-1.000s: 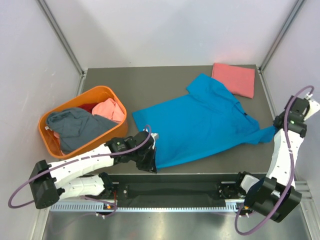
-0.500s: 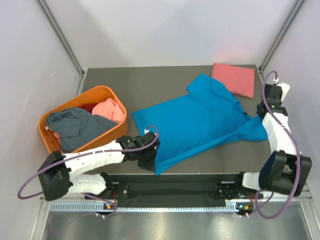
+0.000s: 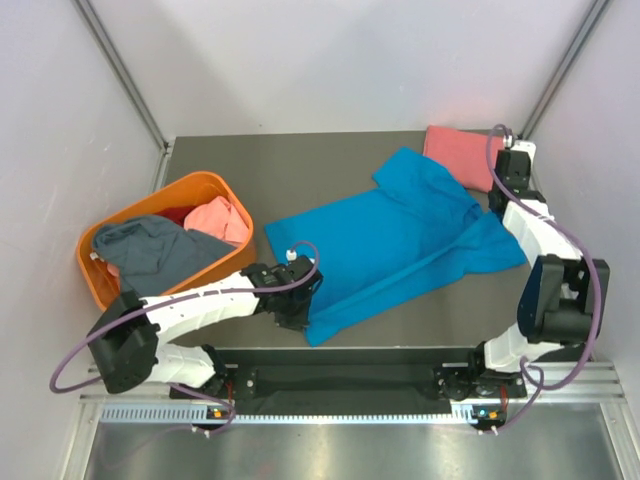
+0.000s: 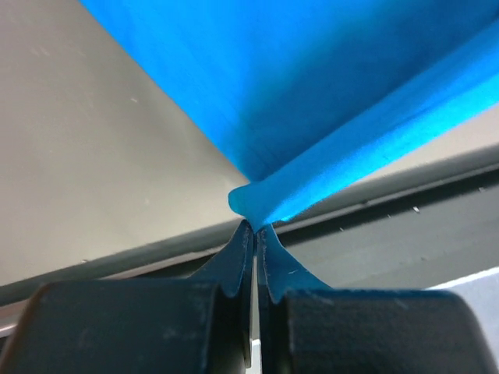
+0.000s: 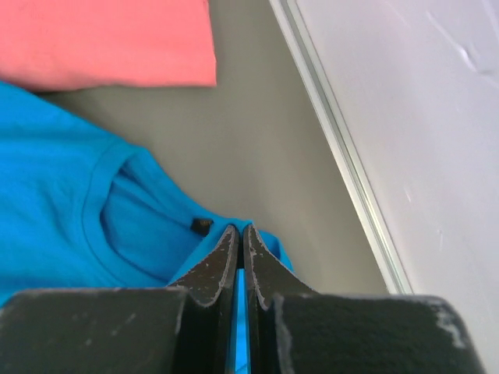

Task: Fold and stack the t-shirts
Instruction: Fold the tshirt

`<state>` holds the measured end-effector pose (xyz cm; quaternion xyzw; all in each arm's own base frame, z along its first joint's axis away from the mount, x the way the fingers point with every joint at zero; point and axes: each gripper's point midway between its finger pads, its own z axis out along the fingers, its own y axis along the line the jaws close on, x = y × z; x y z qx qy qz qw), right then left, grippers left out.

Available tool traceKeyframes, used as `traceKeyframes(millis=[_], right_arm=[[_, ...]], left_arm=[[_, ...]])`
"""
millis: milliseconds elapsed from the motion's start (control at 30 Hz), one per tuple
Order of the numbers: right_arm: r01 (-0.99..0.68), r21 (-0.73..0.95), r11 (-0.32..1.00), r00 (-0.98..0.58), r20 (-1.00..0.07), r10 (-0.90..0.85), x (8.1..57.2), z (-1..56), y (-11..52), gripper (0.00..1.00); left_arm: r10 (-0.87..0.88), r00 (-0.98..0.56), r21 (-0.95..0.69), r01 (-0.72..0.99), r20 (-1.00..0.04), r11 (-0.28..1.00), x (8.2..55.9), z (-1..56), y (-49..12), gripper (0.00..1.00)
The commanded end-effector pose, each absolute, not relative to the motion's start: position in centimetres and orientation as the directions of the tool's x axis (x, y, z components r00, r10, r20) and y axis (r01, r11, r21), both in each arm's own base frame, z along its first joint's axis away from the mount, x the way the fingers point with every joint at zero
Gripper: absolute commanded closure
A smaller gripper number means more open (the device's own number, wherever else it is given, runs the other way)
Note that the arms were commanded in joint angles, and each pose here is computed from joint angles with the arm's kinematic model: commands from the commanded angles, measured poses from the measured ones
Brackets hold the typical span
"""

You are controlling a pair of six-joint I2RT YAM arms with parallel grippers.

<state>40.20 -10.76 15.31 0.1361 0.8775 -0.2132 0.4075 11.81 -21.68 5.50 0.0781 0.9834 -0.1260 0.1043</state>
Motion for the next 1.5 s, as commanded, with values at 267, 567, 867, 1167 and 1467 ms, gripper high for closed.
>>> traceKeyframes(millis=[267,567,867,1167,1467], right_arm=[[0.371,-0.286,0.883,-0.606,-0.796,-0.004,45.7,15.3,-10.8,1.0],[0.314,-0.302,0.9,-0.606,-0.794,-0.055,47.3,14.2,-10.2,1.0],[0.266,-0.273,0.925,-0.591,-0.804,-0.067,48.9,13.7,-9.0,1.0],[0.213,-0.243,0.946,-0.64,-0.767,-0.053,49.9,12.2,-7.6,0.92],[0.395,-0.142,0.908,-0.755,-0.613,0.232,44.2,12.4,-7.7,0.7]], left_arm=[[0.092,-0.95,-0.189,0.153,-0.297,0.97,17.0,6.0,-20.8,1.0],[0.12,-0.948,-0.127,0.164,-0.296,0.978,19.8,5.5,-20.1,0.97],[0.128,-0.957,-0.057,0.147,-0.261,0.987,20.1,4.4,-19.1,0.96],[0.132,-0.96,-0.034,0.145,-0.245,0.989,20.3,4.4,-18.7,0.75],[0.277,-0.882,-0.191,0.368,-0.381,0.91,19.9,10.7,-24.0,0.63]])
